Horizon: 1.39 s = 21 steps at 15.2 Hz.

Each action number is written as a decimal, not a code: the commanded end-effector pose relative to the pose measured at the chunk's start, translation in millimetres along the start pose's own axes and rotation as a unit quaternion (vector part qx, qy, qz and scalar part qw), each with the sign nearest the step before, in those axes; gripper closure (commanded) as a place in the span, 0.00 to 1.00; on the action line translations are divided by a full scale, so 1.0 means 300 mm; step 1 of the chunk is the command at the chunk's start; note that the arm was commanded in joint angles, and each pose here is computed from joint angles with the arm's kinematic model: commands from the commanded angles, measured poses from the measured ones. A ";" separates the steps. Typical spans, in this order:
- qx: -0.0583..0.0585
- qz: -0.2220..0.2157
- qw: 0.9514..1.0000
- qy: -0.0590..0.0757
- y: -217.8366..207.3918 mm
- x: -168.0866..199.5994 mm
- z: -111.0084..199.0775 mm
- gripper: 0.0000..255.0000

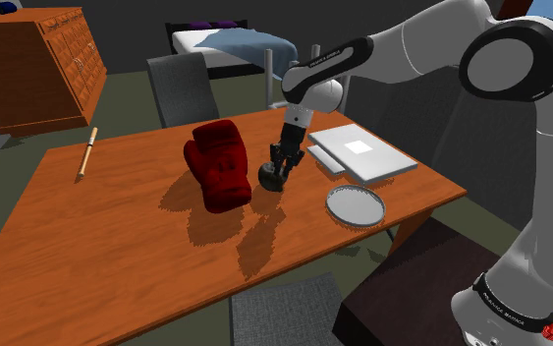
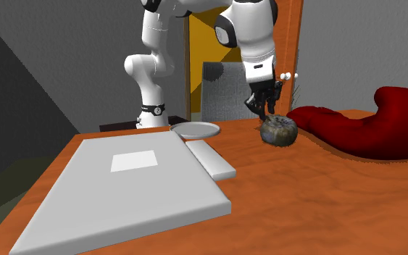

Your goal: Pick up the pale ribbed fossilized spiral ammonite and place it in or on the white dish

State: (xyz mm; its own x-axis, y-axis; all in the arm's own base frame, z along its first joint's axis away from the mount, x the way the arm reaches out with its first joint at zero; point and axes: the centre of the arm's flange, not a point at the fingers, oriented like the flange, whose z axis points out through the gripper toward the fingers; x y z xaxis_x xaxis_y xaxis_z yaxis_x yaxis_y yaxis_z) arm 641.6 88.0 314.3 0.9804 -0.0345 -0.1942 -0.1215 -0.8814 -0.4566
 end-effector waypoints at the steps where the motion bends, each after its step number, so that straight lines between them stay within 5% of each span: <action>1: -0.006 0.004 1.000 -0.004 0.021 0.002 0.015 1.00; 14: -0.006 0.003 1.000 -0.003 -0.017 -0.016 -0.077 1.00; 15: -0.006 0.003 1.000 -0.003 -0.017 -0.016 -0.077 0.00; 18: 0.077 -0.047 0.994 0.058 0.167 0.012 -0.087 0.00; 21: 0.159 -0.096 0.975 0.119 0.348 0.059 -0.071 0.00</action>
State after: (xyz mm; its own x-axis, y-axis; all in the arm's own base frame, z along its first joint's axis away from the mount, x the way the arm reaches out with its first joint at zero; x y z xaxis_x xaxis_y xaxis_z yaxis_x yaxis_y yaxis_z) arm 644.9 2.4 290.6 0.9989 -0.0213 0.0420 0.0130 -0.7326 -0.6805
